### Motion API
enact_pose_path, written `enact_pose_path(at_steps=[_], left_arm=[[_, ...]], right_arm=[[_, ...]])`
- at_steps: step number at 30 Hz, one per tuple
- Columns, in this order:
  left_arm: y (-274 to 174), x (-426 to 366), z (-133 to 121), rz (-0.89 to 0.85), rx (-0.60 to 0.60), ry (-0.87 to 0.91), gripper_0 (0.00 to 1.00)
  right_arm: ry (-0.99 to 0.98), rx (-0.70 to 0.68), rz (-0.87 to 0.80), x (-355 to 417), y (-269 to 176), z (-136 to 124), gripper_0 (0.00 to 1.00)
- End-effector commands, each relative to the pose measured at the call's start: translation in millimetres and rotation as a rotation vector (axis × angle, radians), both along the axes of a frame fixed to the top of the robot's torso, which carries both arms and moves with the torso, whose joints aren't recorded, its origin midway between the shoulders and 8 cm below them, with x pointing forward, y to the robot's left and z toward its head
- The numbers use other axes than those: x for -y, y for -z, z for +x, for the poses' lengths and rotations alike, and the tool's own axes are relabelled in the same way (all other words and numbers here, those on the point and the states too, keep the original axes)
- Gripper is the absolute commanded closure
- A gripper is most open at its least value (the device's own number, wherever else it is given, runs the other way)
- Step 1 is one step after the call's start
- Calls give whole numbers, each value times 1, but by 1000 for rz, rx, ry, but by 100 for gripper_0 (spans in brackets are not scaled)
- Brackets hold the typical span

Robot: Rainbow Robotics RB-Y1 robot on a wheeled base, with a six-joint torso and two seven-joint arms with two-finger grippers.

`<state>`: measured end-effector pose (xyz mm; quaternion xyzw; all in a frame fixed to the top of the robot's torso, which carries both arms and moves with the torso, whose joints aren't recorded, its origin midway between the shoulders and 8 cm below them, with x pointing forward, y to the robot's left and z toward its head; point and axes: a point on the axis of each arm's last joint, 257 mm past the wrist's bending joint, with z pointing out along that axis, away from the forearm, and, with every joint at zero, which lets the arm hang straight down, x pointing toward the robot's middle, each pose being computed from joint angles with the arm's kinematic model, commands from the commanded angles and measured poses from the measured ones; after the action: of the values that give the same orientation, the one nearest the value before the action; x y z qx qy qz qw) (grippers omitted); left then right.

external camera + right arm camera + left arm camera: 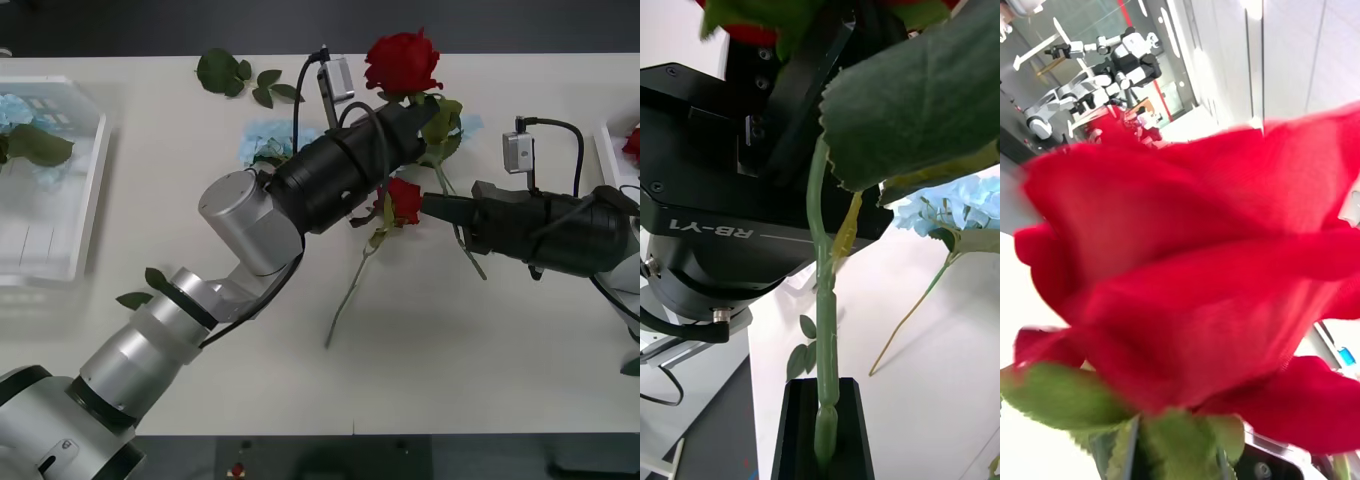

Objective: Put the red flowers into the right box and the blue flowers into the left box

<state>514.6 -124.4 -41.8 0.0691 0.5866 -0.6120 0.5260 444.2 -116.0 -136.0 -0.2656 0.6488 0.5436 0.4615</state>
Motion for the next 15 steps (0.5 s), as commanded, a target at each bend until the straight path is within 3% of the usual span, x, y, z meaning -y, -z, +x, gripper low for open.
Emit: enact_pose_path(at_steps=[1, 2, 3, 6, 11, 15], left_arm=[[-14, -16, 0, 17, 61, -6, 57], [-12, -20, 0, 25, 65, 0, 35], [-12, -24, 0, 29, 69, 8, 22], [-2, -44, -8, 45, 71, 62, 2], [31, -88, -28, 116, 71, 156, 0], [62, -131, -46, 218, 62, 223, 0]], right_arm=[[-13, 67, -14, -4, -14, 1, 100], [-9, 67, -17, -3, -13, 2, 100], [-7, 66, -19, -2, -13, 3, 100], [3, 70, -33, 3, -13, 5, 100], [35, 95, -132, 25, -8, 15, 100], [137, 56, -249, 68, -2, 38, 100]])
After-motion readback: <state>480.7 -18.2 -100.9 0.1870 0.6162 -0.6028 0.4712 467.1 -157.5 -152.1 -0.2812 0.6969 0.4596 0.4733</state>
